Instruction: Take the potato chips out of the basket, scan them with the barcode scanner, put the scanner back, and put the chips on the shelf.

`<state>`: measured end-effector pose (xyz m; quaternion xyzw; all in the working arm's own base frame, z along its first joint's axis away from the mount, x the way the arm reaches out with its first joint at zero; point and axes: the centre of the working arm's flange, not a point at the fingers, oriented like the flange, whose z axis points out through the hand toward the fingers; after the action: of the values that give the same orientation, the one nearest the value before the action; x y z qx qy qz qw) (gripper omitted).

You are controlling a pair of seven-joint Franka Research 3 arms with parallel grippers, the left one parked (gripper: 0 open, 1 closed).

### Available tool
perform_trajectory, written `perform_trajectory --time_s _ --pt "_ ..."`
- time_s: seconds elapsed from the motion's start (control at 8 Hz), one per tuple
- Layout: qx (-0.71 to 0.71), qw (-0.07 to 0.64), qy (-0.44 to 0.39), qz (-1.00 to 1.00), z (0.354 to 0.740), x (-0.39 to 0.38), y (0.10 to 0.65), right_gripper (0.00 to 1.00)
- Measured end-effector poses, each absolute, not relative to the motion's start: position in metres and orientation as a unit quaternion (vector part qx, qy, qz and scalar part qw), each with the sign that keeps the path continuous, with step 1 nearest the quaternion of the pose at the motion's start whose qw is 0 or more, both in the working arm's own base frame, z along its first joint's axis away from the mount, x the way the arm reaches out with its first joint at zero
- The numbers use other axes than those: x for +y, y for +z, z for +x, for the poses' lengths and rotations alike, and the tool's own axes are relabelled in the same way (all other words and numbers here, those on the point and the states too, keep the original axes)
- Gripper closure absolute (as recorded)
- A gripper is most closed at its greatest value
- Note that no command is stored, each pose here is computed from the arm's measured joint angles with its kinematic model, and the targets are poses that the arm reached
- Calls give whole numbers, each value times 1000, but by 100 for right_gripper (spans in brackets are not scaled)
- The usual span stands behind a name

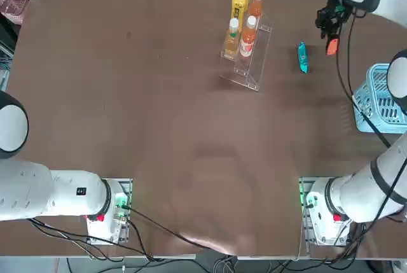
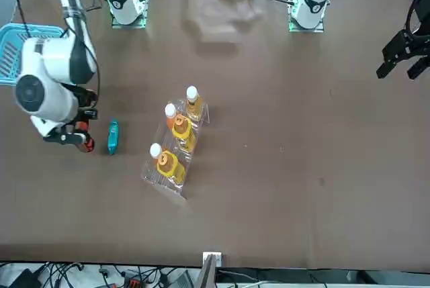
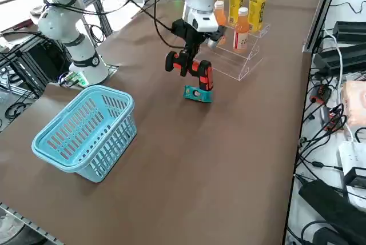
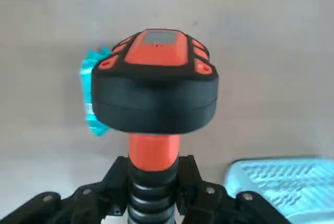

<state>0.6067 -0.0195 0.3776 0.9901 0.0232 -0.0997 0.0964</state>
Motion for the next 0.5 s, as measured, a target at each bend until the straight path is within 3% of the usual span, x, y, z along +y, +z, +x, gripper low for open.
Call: perform_trajectory --time_s 0.5 --pt "119 72 -77 987 596 -201 393 59"
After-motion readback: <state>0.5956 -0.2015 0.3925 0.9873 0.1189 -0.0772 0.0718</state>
